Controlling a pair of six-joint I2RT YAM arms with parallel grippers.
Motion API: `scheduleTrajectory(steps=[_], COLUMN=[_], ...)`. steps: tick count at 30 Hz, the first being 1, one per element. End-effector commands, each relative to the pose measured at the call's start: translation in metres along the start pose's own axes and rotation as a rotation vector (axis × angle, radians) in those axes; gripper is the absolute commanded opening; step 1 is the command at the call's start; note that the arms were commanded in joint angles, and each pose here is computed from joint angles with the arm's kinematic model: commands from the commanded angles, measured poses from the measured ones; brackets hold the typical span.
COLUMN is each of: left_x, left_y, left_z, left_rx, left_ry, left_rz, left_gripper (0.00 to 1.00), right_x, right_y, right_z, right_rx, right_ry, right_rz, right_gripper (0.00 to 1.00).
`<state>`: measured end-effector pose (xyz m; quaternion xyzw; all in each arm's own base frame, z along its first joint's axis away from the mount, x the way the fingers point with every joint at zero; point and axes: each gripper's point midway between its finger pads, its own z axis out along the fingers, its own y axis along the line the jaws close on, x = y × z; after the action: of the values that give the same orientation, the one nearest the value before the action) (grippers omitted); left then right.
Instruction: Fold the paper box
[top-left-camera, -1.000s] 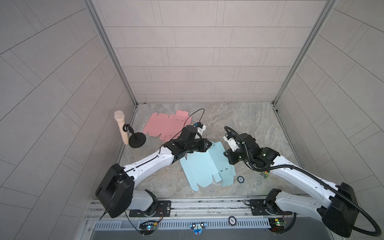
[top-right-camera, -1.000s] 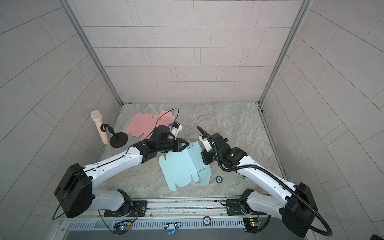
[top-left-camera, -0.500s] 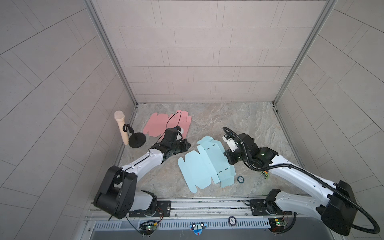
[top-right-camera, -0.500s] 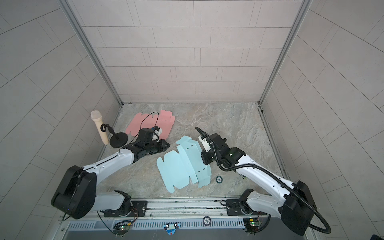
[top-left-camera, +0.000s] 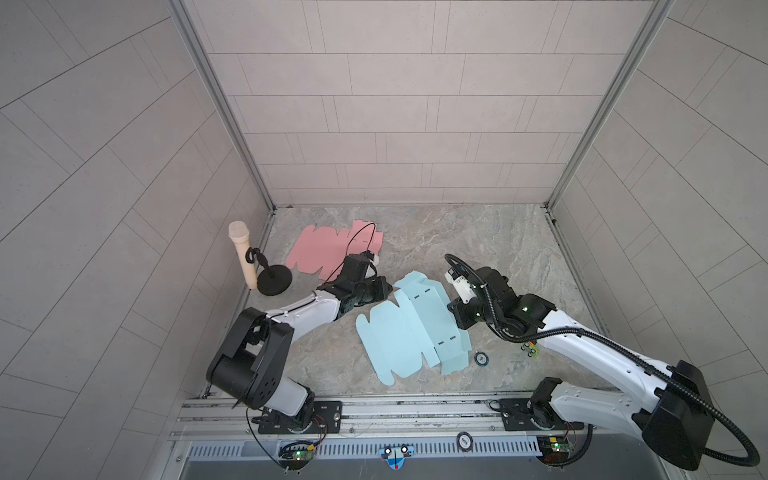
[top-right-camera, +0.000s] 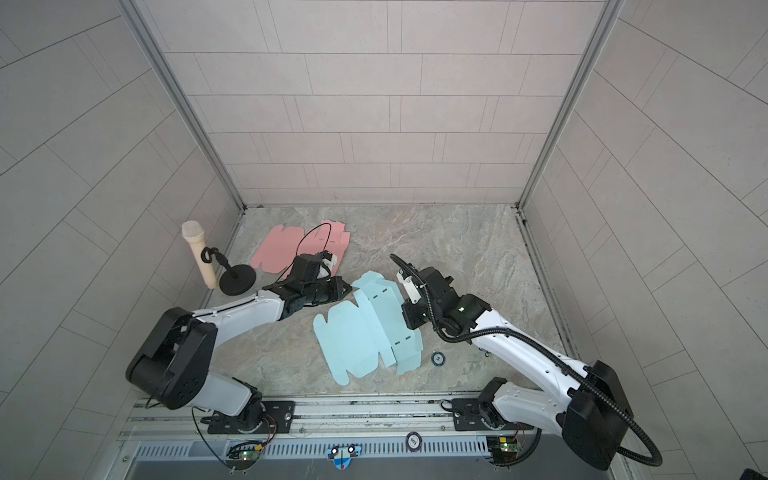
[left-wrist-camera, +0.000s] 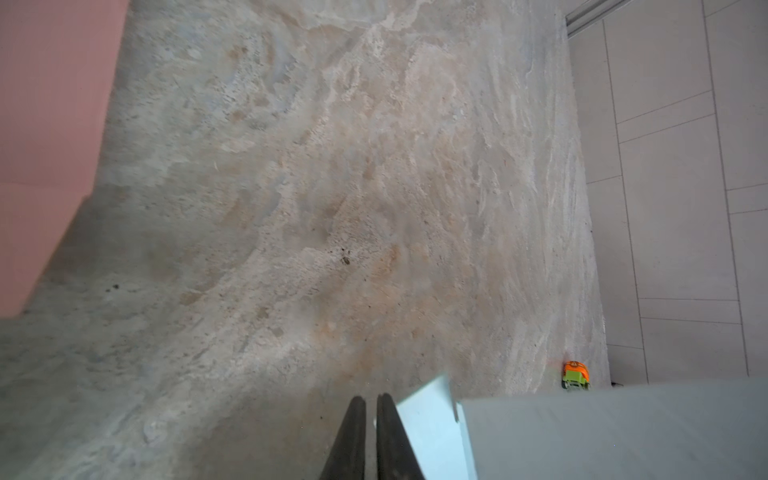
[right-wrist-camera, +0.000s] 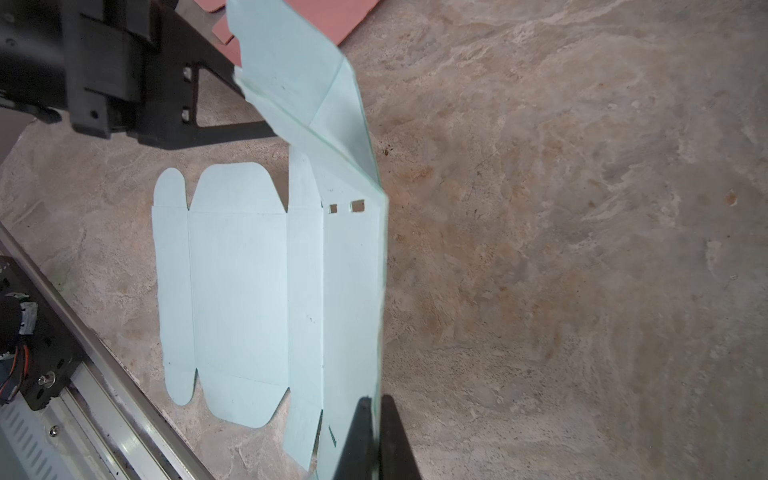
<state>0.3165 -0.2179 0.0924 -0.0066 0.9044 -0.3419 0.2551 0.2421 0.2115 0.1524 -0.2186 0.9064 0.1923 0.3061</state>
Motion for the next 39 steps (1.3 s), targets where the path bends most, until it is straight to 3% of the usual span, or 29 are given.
scheduleTrajectory(steps=[1,6,17,23,31,39], left_x=[0.012,0.036,-0.017,-0.025,-0.017,-0.028], left_y=[-0.002,-0.037,-0.056,-0.061,-0.056,0.003], left_z=[-0.018,-0.024,-0.001,0.025,0.041,0.02], left_rx=[0.002,0.07,0.052,0.049,0.053,-0.026], left_ry=[-0.033,0.012,-0.035,0.0,0.031,0.025], left_rz=[-0.003,0.069,0.085,0.092,0.069,-0.01], left_gripper=[0.11,0.12,0.08,0.08,0.08,0.08], right_x=[0.001,0.001,-0.004,-0.006,-0.006,0.0], right_y=[0.001,0.004,0.017,0.021,0.022,0.02], right_z=[-0.001,0.002,0.0,-0.001,0.002,0.003], right_rx=[0.0,-0.007,-0.024,-0.032,-0.033,-0.028], right_ry=[0.001,0.01,0.009,0.0,-0.004,0.003], right_rz=[-0.019,-0.022,-0.052,-0.06,-0.062,-0.064], right_gripper=[0.0,0.0,0.0,0.0,0.0,0.0])
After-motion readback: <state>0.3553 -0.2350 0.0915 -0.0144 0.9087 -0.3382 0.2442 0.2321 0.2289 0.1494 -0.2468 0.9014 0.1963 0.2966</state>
